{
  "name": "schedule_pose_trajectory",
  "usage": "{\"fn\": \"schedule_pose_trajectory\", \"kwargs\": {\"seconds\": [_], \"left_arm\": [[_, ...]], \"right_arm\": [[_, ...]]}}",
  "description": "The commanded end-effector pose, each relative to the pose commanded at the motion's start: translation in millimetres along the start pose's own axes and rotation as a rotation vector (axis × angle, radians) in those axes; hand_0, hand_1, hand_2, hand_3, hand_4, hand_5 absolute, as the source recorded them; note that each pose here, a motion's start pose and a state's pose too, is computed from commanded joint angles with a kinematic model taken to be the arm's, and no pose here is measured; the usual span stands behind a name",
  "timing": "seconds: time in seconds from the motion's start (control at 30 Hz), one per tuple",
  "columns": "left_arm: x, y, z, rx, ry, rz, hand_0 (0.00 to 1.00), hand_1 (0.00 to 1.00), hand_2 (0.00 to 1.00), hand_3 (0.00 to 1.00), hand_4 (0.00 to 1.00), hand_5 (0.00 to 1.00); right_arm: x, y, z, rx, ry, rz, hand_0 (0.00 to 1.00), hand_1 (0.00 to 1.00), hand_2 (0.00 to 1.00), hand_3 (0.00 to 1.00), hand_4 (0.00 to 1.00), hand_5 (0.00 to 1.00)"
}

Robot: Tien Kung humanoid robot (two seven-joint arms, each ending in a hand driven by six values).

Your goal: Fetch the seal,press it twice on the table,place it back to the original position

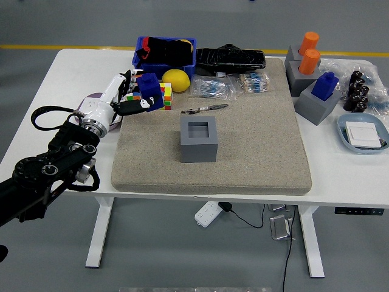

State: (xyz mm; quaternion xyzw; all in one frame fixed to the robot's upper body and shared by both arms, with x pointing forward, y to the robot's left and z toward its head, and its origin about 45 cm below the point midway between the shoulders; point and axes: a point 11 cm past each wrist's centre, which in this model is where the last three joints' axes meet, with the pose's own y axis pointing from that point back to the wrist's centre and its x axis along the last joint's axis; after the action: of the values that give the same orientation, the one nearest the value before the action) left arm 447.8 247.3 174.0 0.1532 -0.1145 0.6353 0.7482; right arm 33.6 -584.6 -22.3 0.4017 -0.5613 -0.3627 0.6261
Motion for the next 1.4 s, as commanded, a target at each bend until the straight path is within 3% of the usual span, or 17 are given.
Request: {"fn": "schedule_pose_trajectory", "kwargs": {"seconds": [0.23,0.6,0.97,1.4], "left_arm": [[0.8,13.3,-32.1,0.074,-0.001,0.008,0.655,0.466,0.308,0.741,0.619,0.002],[-7.8,26.8,-59.5,0.125,0.021,0.024,0.652,0.464,0.309,0.739,0.618,0.002],[-15.6,40.4,-80.4,0.159,0.058,0.051,0.649,0.462,0.307,0.733,0.616,0.002],[-21.0,44.6,-85.4,0.168,0.05,0.038,0.644,0.46,0.306,0.736,0.629,0.002]], "right_arm": [[0.5,0.2,0,0.001,0.004,0.001,0.848,0.767,0.764,0.733,0.832,0.618],[-0.3,0.2,-1,0.002,0.011,-0.001,0.847,0.768,0.764,0.733,0.833,0.617],[-1.3,0.0,-1,0.001,0.017,-0.002,0.846,0.768,0.764,0.734,0.834,0.617],[-3.1,-0.4,0,0.003,0.009,-0.006,0.847,0.768,0.764,0.733,0.834,0.616]]}}
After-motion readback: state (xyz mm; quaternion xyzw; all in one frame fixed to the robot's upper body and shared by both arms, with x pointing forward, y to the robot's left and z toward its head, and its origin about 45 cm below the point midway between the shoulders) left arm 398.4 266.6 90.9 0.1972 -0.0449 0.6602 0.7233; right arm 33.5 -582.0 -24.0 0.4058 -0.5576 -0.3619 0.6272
